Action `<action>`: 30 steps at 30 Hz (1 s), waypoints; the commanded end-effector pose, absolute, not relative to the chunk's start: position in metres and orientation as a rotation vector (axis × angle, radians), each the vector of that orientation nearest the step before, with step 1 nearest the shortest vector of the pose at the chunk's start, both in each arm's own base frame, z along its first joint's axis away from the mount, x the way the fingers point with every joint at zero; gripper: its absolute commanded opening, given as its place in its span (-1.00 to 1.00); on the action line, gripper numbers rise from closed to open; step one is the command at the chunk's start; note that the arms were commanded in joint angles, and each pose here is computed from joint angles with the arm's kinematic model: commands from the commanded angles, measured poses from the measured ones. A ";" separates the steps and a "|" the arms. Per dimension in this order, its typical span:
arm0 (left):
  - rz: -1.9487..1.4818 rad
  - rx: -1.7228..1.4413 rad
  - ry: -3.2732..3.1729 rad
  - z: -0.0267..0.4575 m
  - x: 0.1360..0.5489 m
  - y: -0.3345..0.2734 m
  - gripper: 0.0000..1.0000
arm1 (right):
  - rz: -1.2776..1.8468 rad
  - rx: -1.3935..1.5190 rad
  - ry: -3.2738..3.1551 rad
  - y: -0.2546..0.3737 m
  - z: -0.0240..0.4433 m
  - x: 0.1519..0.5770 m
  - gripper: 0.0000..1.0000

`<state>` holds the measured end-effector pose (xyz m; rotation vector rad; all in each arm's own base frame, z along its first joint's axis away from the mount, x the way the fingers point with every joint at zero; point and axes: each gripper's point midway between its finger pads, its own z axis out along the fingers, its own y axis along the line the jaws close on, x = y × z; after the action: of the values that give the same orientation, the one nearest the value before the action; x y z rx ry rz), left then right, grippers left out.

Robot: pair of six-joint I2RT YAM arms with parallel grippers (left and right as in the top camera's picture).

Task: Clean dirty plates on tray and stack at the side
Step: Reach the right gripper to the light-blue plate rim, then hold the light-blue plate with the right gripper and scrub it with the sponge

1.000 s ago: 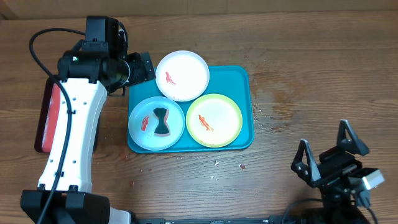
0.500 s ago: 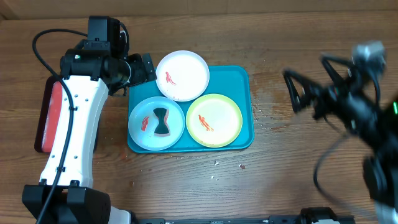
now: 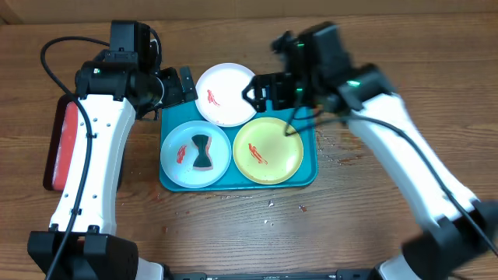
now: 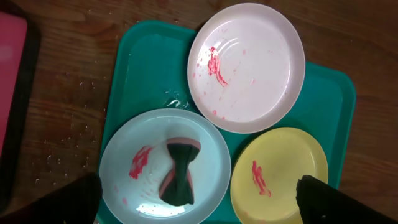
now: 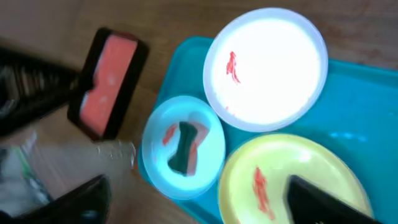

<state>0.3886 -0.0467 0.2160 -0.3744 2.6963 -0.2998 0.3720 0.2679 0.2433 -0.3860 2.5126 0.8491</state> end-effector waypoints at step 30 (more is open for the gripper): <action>-0.243 -0.409 2.729 0.209 0.383 -0.040 0.99 | 0.596 -0.498 2.738 0.362 0.052 0.385 -0.14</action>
<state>0.3826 -0.0434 0.2127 -0.3856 2.7225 -0.2713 0.3780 0.3573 0.0515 -0.4940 2.7562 0.6040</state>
